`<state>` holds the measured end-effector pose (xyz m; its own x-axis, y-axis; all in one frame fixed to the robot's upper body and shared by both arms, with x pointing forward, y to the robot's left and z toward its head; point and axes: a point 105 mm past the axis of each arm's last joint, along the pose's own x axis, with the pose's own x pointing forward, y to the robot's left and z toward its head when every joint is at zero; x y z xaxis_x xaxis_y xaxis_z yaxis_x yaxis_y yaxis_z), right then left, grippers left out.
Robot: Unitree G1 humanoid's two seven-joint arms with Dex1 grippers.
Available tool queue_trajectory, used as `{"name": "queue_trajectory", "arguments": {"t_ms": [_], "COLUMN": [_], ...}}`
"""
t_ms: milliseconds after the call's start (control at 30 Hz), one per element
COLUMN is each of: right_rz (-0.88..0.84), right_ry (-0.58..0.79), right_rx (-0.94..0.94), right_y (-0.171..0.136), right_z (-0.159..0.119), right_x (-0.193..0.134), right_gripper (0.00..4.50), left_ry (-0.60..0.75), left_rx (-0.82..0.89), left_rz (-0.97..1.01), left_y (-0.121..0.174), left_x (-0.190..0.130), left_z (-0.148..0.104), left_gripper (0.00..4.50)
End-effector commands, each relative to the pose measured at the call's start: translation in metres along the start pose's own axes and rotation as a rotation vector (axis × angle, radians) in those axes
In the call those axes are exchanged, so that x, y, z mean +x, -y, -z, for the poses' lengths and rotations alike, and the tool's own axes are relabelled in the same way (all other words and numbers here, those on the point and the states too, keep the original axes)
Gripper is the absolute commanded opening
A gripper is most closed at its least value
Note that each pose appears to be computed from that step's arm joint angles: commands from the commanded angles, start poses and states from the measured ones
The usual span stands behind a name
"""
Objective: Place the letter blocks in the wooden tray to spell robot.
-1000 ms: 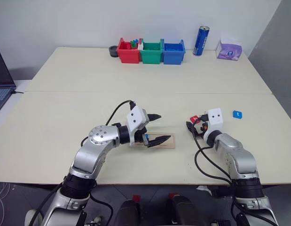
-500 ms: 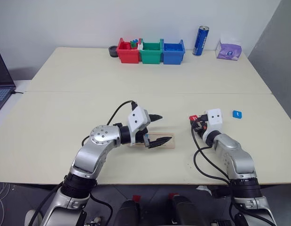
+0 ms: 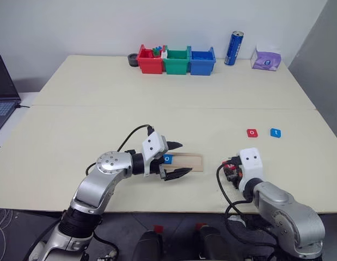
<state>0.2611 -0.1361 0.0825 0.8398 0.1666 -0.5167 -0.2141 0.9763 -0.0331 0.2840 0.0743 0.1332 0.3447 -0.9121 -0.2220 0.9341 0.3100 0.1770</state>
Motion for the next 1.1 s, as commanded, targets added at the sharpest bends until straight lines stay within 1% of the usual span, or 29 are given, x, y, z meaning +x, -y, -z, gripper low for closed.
{"name": "queue_trajectory", "arguments": {"t_ms": [33, 67, 200, 300, 333, 367, 400, 500, 533, 600, 633, 733, 767, 833, 967, 1100], "right_rz": [0.006, -0.006, -0.044, -0.063, -0.069, -0.065, -0.057, -0.049, -0.085, -0.158, -0.244, -0.529, -0.593, -0.688, -0.76, -0.784], "right_ry": [-0.048, -0.05, -0.044, -0.004, 0.009, 0.038, 0.069, 0.213, 0.266, 0.33, 0.344, 0.322, 0.311, 0.267, 0.212, 0.215], "right_rx": [0.001, 0.0, -0.001, -0.03, -0.035, -0.046, -0.059, -0.068, -0.077, -0.191, -0.255, -0.345, -0.392, -0.47, -0.593, -0.634], "right_y": [-0.002, -0.003, -0.005, -0.004, -0.004, -0.001, 0.002, 0.015, 0.015, 0.012, 0.006, -0.001, 0.0, 0.012, 0.034, 0.045], "right_z": [0.005, 0.005, 0.003, -0.004, -0.006, -0.012, -0.019, -0.057, -0.072, -0.09, -0.092, -0.074, -0.068, -0.055, -0.042, -0.045], "right_x": [-0.002, -0.001, -0.001, -0.005, -0.006, -0.008, -0.011, -0.02, -0.022, -0.025, -0.025, -0.027, -0.028, -0.024, -0.009, 0.005], "right_gripper": [1.46, 1.46, 2.86, 3.94, 4.24, 4.45, 4.45, 4.45, 4.45, 4.45, 4.45, 4.45, 4.45, 4.45, 4.45, 4.45], "left_ry": [0.046, 0.047, 0.05, 0.053, 0.053, 0.054, 0.055, 0.059, 0.062, 0.064, 0.067, 0.078, 0.08, 0.086, 0.083, 0.081], "left_rx": [0.038, 0.038, 0.037, 0.036, 0.036, 0.035, 0.034, 0.033, 0.033, 0.034, 0.034, 0.033, 0.031, 0.03, 0.037, 0.045], "left_rz": [0.006, 0.008, 0.014, 0.012, 0.012, 0.011, 0.01, 0.008, 0.007, 0.008, 0.011, 0.04, 0.054, 0.086, 0.109, 0.119], "left_y": [0.002, 0.002, 0.003, 0.003, 0.003, 0.003, 0.003, 0.002, 0.001, 0.0, 0.0, 0.003, 0.005, 0.008, 0.008, 0.007], "left_x": [0.0, 0.001, 0.003, 0.004, 0.004, 0.004, 0.004, 0.005, 0.005, 0.006, 0.007, 0.01, 0.01, 0.011, 0.012, 0.012], "left_z": [-0.016, -0.016, -0.017, -0.017, -0.017, -0.017, -0.017, -0.017, -0.017, -0.017, -0.017, -0.018, -0.018, -0.018, -0.018, -0.017], "left_gripper": [4.5, 4.5, 4.5, 4.5, 4.5, 4.5, 4.5, 4.5, 4.5, 4.5, 4.5, 4.5, 4.5, 4.5, 4.5, 4.5]}}
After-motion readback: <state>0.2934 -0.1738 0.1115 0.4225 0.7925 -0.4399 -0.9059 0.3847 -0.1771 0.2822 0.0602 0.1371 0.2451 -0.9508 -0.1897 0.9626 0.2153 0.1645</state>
